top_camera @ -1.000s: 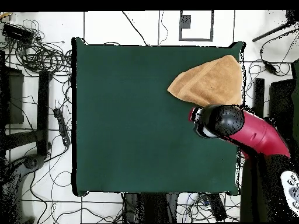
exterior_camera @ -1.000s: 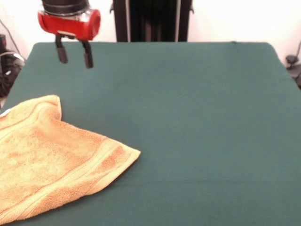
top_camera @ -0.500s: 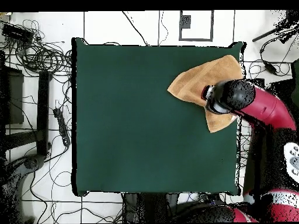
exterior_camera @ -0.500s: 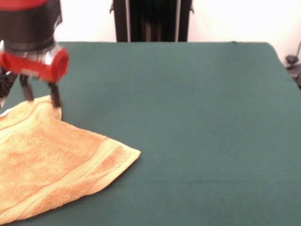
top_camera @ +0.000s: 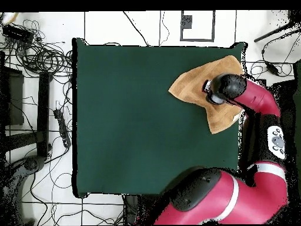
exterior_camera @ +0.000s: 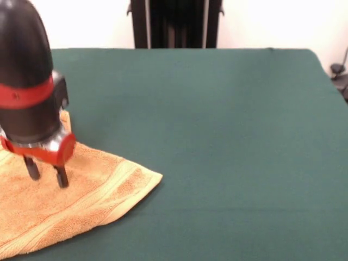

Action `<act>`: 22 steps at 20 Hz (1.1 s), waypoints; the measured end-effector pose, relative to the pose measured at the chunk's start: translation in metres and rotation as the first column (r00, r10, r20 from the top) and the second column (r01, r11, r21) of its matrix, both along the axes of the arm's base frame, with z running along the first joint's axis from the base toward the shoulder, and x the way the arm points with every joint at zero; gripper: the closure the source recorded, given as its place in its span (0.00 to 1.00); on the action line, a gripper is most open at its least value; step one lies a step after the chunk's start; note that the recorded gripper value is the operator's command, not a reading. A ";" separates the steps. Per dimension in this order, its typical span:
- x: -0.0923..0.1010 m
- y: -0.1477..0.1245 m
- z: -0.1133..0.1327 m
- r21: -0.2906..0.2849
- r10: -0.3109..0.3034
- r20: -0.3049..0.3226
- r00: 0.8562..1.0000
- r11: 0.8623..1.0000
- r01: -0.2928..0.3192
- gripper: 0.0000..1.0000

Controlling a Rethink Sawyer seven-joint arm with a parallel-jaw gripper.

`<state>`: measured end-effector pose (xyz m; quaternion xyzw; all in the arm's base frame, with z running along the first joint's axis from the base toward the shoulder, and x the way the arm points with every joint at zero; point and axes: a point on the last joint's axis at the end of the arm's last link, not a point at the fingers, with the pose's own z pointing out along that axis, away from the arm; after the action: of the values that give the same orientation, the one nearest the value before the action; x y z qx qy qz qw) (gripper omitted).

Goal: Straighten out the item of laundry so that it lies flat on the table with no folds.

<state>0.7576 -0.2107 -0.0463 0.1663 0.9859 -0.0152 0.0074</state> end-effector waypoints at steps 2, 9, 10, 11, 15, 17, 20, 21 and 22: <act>0.004 -0.002 0.001 0.001 -0.003 0.003 1.000 1.000 0.003 0.00; 0.021 -0.010 0.004 0.035 -0.017 -0.050 0.999 0.999 0.019 0.00; 0.023 -0.011 0.004 0.043 -0.019 -0.065 0.998 0.999 0.022 0.00; 0.024 -0.012 0.004 0.049 -0.020 -0.076 0.997 0.999 0.024 0.00; 0.031 -0.016 0.005 0.095 -0.027 -0.135 0.990 0.995 0.040 0.00; 0.032 -0.016 0.006 0.110 -0.029 -0.156 0.987 0.993 0.046 0.00; 0.032 -0.017 0.010 0.134 -0.028 -0.195 0.980 0.989 0.055 0.00; 0.033 -0.016 0.011 0.142 -0.028 -0.202 0.979 0.988 0.058 0.00; 0.033 -0.015 0.011 0.158 -0.031 -0.204 0.978 0.985 0.064 0.00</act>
<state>0.7907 -0.2255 -0.0354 0.1877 0.9752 0.0491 -0.1063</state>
